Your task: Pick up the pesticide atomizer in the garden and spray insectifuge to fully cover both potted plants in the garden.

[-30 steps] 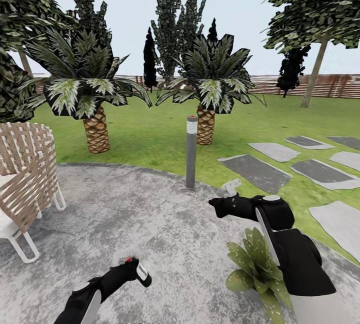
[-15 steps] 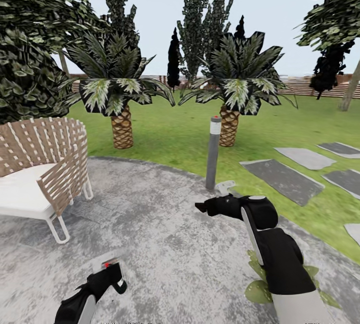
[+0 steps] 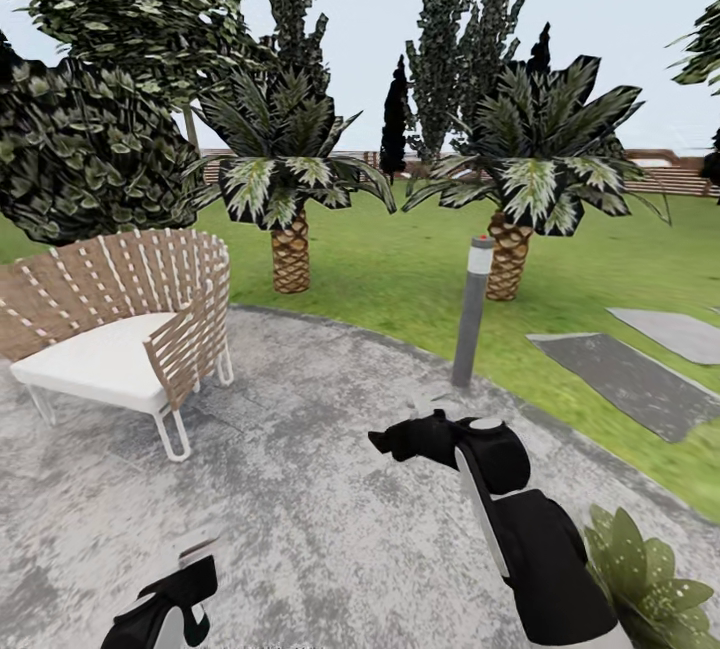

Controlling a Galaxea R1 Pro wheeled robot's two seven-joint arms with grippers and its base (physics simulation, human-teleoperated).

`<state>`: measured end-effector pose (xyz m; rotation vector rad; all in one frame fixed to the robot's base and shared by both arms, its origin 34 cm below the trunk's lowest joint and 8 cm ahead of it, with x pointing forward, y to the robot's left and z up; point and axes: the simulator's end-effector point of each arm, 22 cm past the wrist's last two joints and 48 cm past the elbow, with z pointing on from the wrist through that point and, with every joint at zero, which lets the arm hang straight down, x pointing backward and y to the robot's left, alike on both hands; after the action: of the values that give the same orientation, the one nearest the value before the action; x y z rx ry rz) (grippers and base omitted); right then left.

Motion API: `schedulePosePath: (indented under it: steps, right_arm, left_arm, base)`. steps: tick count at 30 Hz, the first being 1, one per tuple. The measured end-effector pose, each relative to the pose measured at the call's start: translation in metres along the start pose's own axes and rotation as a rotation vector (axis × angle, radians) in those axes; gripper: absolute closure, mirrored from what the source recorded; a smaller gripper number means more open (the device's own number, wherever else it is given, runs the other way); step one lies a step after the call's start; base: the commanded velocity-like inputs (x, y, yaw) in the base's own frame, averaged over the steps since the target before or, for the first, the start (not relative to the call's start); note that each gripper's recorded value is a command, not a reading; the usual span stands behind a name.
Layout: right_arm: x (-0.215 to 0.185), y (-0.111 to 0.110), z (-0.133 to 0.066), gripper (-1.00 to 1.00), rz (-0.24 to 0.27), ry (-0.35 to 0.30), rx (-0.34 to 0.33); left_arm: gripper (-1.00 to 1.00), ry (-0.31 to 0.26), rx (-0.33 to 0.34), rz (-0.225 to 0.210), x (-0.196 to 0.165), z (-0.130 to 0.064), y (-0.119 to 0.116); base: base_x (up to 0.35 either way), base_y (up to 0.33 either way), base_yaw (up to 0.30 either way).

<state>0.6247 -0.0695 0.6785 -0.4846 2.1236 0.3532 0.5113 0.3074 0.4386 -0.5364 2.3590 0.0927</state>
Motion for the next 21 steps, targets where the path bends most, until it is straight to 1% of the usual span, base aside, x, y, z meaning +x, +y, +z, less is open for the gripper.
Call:
schedulePosePath:
  steps: [4,6,8,11,19,21]
  right_arm:
    - [0.0,0.003,0.001,-1.0,-0.004,0.001,-0.004]
    - [0.001,0.005,0.002,-1.0,-0.007,0.004,-0.008]
    - [0.002,0.012,0.003,-1.0,-0.023,0.009,-0.018]
    - [0.004,0.023,0.005,-1.0,-0.052,0.016,-0.032]
    - [0.006,0.027,0.005,-1.0,-0.065,0.022,-0.04]
    - [0.007,0.034,0.006,-1.0,-0.08,0.024,-0.049]
  left_arm:
    - [1.0,0.003,0.003,0.0,0.002,0.0,-0.001]
    - [1.0,0.015,0.002,0.002,0.007,0.002,-0.001]
    - [1.0,0.023,-0.001,0.003,0.012,0.005,0.001]
    - [1.0,0.002,-0.003,-0.005,0.01,0.007,0.002]
    - [1.0,-0.012,-0.009,-0.014,0.008,0.007,0.003]
    - [1.0,-0.015,-0.01,-0.016,0.008,0.007,0.003]
  base:
    - [0.0,0.0,0.297]
    - [0.0,0.0,0.297]
    - [0.0,0.0,0.297]
    - [0.0,0.0,0.297]
    - [0.0,0.0,0.286]
    - [0.0,0.0,0.293]
